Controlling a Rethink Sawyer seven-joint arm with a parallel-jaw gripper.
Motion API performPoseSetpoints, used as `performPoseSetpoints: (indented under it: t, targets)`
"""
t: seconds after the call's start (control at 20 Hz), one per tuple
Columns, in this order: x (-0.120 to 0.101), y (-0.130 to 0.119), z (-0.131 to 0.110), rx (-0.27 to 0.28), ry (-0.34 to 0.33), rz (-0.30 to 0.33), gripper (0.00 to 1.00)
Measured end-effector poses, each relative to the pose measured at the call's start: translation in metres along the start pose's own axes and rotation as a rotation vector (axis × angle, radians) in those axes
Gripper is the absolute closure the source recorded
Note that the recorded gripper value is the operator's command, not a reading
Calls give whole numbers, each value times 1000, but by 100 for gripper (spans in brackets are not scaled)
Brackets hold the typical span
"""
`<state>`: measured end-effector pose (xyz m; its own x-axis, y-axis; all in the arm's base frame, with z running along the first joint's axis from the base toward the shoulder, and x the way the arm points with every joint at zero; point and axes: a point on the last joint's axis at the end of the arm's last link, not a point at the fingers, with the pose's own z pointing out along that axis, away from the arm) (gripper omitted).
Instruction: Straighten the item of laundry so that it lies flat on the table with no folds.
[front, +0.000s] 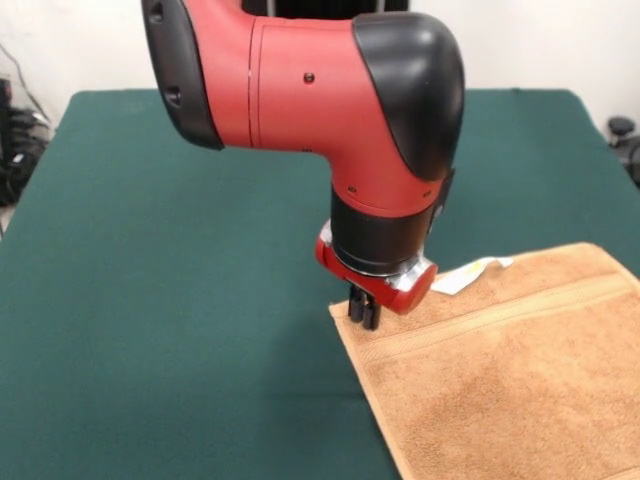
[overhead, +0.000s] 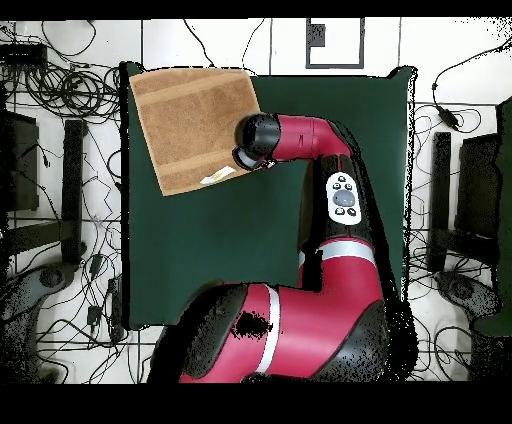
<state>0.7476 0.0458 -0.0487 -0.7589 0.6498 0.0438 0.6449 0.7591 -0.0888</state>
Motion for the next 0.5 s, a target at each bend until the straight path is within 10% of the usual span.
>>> performPoseSetpoints:
  t: [0.5]
  targets:
    - [-1,0,0,-3,3,-2,100]
